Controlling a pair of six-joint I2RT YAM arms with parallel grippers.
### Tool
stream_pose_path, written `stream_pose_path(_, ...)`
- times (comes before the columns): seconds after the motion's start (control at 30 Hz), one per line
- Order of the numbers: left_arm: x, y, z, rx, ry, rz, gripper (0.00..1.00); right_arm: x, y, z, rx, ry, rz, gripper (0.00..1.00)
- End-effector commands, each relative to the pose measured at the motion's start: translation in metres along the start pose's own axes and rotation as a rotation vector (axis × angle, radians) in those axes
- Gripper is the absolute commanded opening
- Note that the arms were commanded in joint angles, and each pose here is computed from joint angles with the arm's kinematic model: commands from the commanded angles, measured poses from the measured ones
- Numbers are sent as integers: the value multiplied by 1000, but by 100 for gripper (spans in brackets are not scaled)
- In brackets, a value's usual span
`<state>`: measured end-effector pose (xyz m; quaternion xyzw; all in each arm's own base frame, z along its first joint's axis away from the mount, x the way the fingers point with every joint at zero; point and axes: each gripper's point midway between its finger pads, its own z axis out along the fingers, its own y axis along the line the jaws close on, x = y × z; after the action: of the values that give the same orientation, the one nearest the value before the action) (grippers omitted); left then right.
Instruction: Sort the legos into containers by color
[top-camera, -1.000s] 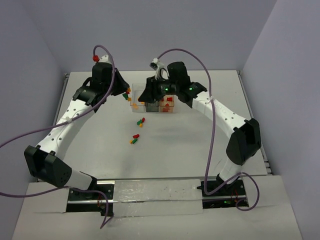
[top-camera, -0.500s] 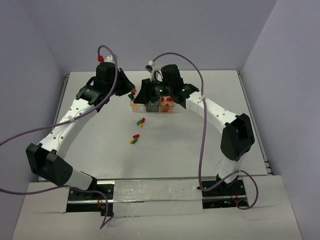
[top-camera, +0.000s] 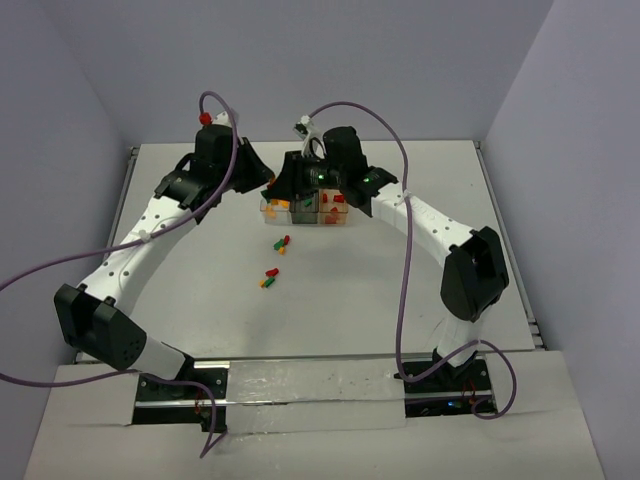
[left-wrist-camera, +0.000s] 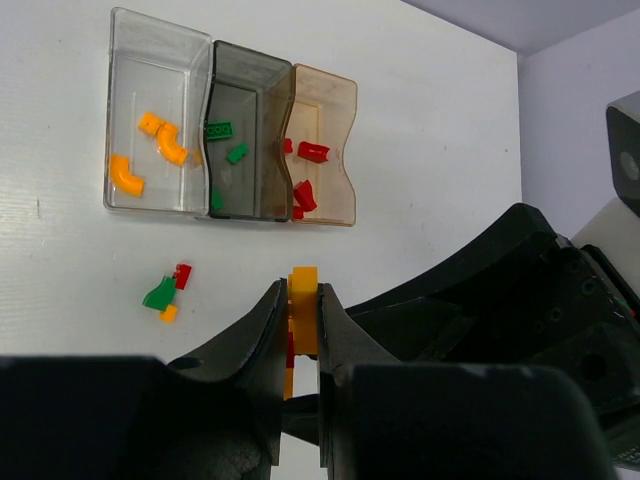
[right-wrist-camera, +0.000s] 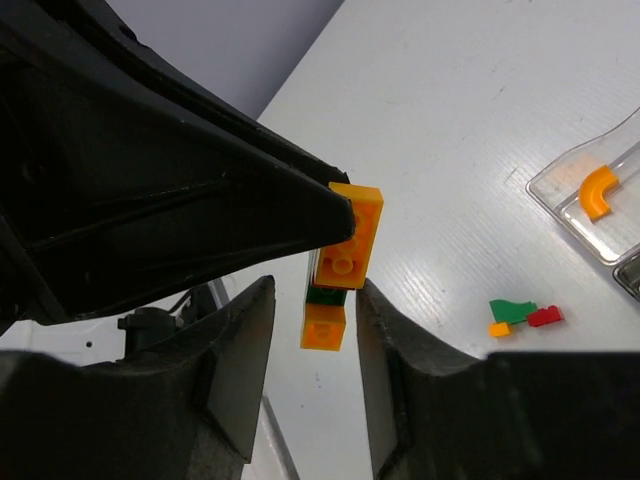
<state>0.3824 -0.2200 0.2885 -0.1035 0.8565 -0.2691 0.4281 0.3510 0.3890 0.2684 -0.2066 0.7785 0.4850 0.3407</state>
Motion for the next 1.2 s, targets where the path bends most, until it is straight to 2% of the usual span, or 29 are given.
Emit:
stream_pose_path(0.0,-20,-25,-11,68,-43,-20,0,-28,7,4,-18,-79,-18,41)
stream_pose_path(0.17,-17,-29,-11,90,-20,-37,0,-26,5,6,-18,-78,-8,37)
stream_pose_path(0.3,-14,-32,-11,103,-4,-48,0,-26,4,7,-20,-81,-4,37)
stream_pose_path(0.53,-11,-28,-7,85,4,-66,0,-26,3,3,-29,-94,-6,0)
stream_pose_path(0.9,-26,-29,3,57,-23,-121,0,-17,4,5,-50,-79,20,0)
stream_pose_path(1.17,-19,-36,6,88,21,-156,0,-8,2,9,-17,-51,-11,0)
